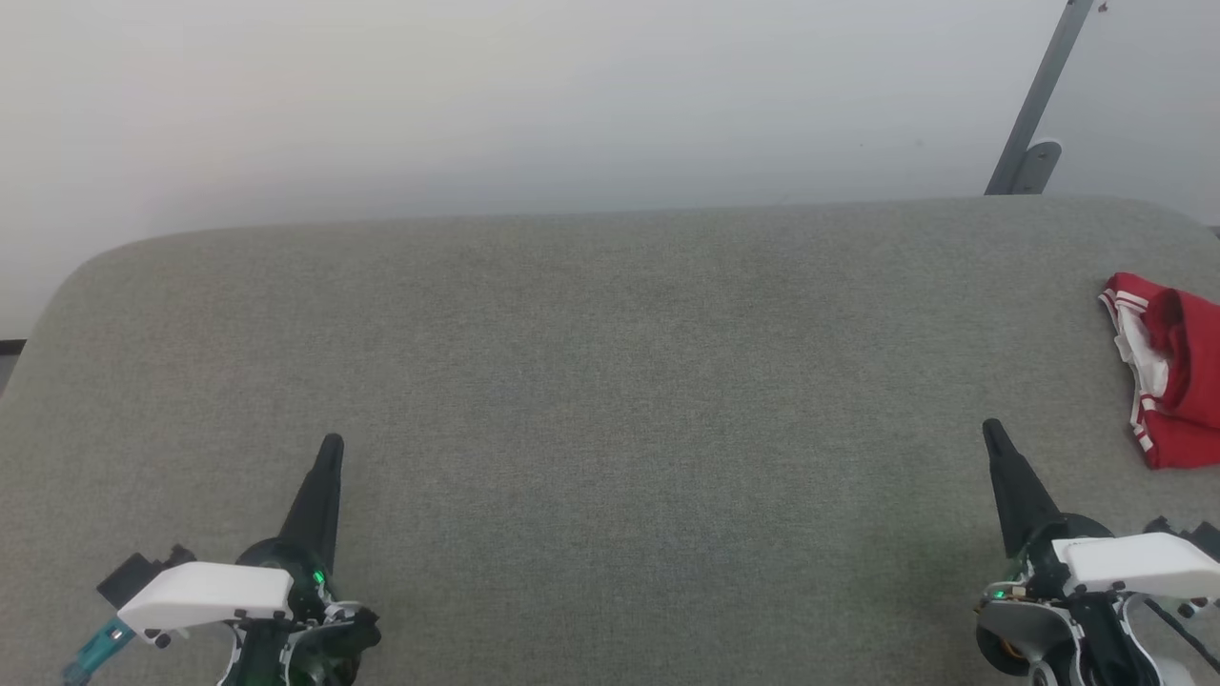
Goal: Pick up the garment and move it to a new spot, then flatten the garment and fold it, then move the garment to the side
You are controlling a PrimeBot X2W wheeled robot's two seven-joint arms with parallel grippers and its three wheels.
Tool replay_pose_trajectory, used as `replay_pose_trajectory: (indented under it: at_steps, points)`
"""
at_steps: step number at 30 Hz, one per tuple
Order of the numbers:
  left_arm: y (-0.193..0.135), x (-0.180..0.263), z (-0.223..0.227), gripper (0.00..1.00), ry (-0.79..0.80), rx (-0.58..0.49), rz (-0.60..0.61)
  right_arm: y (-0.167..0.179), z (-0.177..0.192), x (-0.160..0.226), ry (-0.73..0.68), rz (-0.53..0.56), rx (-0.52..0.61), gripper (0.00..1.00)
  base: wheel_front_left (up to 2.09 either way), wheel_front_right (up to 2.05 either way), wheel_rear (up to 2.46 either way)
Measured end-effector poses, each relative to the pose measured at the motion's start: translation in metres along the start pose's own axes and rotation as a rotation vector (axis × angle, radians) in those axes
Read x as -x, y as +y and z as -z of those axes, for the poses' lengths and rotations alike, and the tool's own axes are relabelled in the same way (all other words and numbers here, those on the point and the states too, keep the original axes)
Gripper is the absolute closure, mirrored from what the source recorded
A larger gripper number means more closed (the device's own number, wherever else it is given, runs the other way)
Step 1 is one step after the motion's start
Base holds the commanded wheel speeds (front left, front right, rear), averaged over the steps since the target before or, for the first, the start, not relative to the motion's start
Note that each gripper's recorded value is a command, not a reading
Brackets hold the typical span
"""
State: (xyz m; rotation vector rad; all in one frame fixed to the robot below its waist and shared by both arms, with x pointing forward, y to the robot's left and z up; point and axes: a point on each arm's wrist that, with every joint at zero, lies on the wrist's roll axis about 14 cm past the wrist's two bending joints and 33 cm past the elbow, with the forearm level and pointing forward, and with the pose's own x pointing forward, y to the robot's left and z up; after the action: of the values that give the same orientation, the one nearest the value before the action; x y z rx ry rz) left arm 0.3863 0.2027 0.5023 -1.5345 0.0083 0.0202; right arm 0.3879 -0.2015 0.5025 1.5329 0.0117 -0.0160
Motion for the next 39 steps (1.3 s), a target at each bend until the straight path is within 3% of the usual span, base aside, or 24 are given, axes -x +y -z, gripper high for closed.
replay_pose_trajectory:
  at_steps: [6, 39]
  points:
    - [-0.0017, -0.0011, 0.0023, 1.00, 0.007, 0.038, 0.007, 0.0019, 0.0013, 0.0002, 0.004, -0.008, -0.039, 1.00, 0.00, 0.00, 0.00]
    - [-0.0016, -0.0011, 0.0025, 1.00, 0.008, 0.038, 0.007, 0.0024, 0.0014, -0.0001, 0.004, -0.010, -0.039, 1.00, 0.00, 0.00, 0.00]
